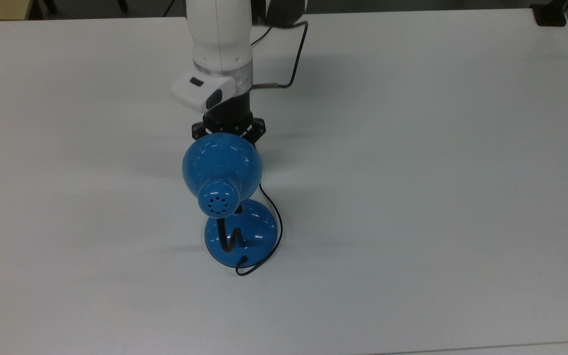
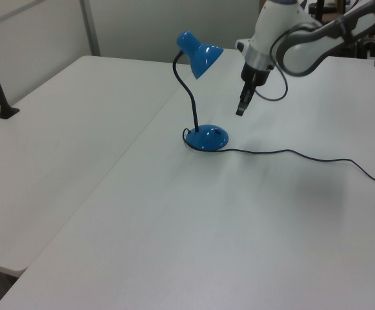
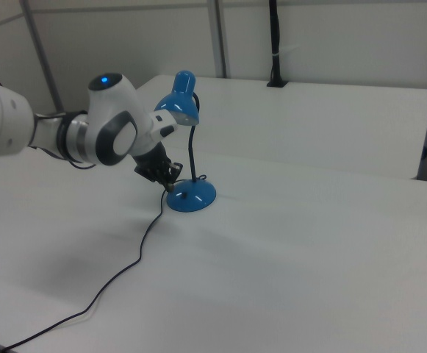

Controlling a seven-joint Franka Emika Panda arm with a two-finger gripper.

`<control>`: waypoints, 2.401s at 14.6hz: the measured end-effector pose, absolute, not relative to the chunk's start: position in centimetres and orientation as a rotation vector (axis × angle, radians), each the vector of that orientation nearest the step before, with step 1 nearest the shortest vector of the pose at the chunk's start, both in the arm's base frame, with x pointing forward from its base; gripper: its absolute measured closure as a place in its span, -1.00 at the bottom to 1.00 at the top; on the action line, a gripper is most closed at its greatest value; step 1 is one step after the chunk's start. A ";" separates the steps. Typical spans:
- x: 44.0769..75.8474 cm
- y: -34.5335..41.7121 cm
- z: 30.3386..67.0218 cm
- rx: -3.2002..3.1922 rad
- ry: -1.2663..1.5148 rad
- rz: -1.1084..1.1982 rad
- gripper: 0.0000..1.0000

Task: Turn on the lamp
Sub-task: 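Lower the gripper fingertips onto the switch on the lamp base, then press down on the base switch with the gripper fingertips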

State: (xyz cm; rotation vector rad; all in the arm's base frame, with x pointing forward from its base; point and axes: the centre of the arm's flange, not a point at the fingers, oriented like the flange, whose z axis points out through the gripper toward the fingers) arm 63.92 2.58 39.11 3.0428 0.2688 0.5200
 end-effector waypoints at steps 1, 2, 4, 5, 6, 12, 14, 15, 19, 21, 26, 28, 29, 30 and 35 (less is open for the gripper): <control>64.5 2.6 38.0 3.038 0.256 0.569 0.98; 64.8 2.7 37.3 3.034 0.251 0.601 0.98; 65.4 2.7 35.7 3.030 0.244 0.640 0.98; 65.5 2.8 35.4 3.027 0.242 0.657 0.98; 65.7 2.8 35.2 3.022 0.240 0.686 0.98; 66.4 3.0 33.4 3.002 0.242 0.780 0.98; 66.7 3.0 33.2 3.002 0.242 0.782 0.98; 66.8 3.0 33.2 3.001 0.242 0.783 0.98; 67.3 3.0 33.1 2.994 0.242 0.812 0.98; 67.5 3.0 32.7 2.987 0.242 0.839 0.98; 67.5 3.1 32.4 2.986 0.246 0.839 0.98; 67.5 3.1 32.4 2.984 0.249 0.839 0.98; 67.5 3.1 32.4 2.984 0.250 0.839 0.98; 67.6 3.1 32.4 2.983 0.252 0.839 0.98; 67.6 3.1 32.4 2.978 0.263 0.838 0.98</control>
